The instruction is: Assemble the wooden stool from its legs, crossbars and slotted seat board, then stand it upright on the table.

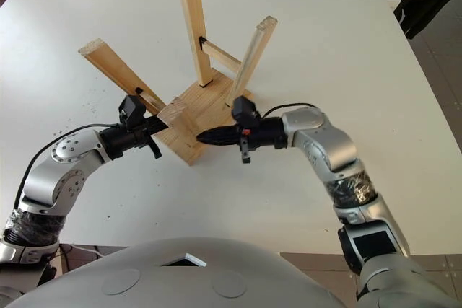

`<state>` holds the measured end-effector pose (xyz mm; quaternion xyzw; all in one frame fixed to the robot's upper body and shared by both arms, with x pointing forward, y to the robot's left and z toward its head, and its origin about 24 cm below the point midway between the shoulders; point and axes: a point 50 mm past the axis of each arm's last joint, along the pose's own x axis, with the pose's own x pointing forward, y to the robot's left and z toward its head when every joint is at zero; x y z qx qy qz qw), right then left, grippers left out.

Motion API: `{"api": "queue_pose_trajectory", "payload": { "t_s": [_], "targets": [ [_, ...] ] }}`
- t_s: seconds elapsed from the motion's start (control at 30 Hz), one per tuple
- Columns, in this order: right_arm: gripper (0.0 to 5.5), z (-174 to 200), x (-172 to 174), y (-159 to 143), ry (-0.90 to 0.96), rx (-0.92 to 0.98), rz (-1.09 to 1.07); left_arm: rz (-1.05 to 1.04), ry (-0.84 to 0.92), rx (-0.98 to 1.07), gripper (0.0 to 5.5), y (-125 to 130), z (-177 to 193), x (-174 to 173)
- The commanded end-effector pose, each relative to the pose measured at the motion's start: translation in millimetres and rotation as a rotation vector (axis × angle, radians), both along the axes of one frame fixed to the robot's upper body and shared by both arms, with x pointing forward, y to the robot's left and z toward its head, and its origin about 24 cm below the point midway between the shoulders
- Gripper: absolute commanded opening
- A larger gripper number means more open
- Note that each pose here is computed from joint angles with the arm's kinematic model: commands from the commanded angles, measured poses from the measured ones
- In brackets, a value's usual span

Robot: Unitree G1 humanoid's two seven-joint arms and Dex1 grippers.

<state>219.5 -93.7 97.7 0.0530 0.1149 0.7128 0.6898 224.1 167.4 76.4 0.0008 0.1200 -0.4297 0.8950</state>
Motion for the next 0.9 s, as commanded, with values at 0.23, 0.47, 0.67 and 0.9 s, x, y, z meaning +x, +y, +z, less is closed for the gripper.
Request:
{"api": "queue_pose_trajectory", "payload": {
  "t_s": [0.23, 0.47, 0.67, 0.9],
  "targets": [
    [0.0, -32.7, 36.7, -71.0, -0.08, -0.304, -0.449, 0.006, 0.068, 0.008, 0.02, 15.9, -15.8, -15.0],
    [0.0, 19.7, 113.6, -130.4, -0.298, -0.324, -0.7, 0.015, 0.048, -0.01, 0.02, 11.6, -16.9, -10.6],
    [0.0, 46.3, 132.2, -112.9, -0.27, -0.115, -0.57, -0.015, 0.053, -0.006, 0.02, 4.4, -23.0, -10.3],
    [0.0, 39.0, 111.1, -90.8, -0.179, -0.064, -0.284, -0.044, 0.035, 0.039, 0.02, 9.2, -24.3, 1.9]
  ]
}}
